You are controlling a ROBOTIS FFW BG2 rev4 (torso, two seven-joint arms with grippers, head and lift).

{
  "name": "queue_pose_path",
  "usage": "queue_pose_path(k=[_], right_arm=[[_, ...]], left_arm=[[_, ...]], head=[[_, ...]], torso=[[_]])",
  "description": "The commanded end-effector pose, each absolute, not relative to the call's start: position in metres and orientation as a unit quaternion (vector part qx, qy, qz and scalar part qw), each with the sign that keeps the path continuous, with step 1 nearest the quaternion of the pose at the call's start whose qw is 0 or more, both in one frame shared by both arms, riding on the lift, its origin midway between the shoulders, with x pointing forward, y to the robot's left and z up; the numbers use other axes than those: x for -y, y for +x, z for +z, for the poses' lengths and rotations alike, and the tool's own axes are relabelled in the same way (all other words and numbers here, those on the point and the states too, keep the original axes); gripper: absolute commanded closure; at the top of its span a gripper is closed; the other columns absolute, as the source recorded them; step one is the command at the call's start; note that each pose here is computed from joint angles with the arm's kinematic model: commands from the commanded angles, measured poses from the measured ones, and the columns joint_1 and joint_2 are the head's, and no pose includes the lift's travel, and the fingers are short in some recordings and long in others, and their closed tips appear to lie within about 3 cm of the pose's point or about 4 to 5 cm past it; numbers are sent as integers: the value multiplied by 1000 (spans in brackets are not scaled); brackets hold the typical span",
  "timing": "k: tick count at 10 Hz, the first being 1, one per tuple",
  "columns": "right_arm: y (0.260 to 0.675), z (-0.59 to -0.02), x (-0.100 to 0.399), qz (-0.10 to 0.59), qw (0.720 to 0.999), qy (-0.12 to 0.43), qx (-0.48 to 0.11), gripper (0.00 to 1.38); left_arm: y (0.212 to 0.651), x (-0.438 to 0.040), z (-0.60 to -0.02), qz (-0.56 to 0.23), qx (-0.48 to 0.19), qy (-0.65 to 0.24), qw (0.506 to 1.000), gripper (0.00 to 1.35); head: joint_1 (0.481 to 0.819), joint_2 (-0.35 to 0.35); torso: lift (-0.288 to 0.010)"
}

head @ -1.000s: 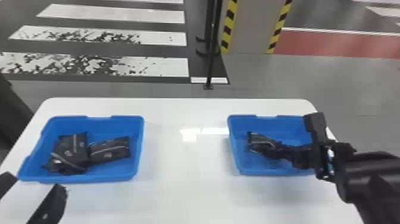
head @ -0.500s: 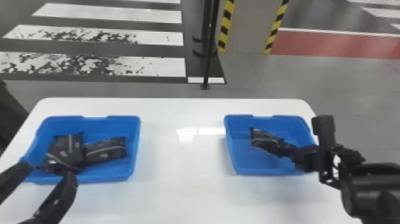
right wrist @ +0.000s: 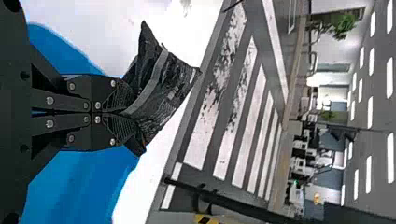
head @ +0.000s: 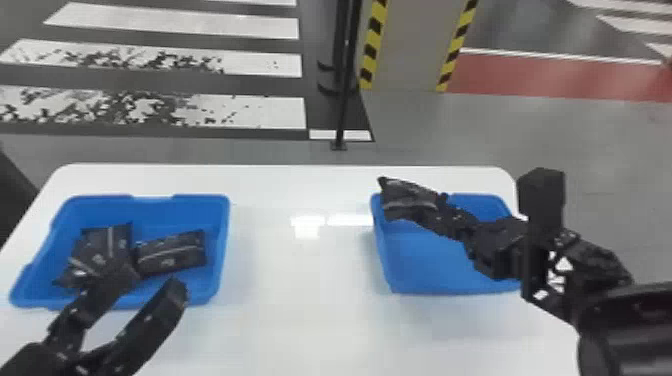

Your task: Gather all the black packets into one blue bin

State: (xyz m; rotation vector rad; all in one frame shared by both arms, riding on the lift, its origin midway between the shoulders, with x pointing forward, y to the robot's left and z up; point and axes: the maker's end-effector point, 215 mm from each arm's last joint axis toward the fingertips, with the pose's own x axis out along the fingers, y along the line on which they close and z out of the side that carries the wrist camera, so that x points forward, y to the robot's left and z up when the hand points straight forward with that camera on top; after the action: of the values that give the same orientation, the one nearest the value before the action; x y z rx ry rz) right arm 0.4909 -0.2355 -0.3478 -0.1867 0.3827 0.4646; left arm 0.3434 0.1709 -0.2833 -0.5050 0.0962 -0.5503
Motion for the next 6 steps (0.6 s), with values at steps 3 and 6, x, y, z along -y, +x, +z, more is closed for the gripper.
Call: queue_pose_path(k=[3,6], right_arm=[[454,-321,128,330,929,-75,-153,1277],[421,-285,66,389,911,-81,-115,1277]], left_arm=[[370,-135,-271,-318,-39,-308,896,151],[394,-108,-273,-346,-37,-329,878,151]], head=[[695,-28],[695,26]], torso=[[-110],[-110]])
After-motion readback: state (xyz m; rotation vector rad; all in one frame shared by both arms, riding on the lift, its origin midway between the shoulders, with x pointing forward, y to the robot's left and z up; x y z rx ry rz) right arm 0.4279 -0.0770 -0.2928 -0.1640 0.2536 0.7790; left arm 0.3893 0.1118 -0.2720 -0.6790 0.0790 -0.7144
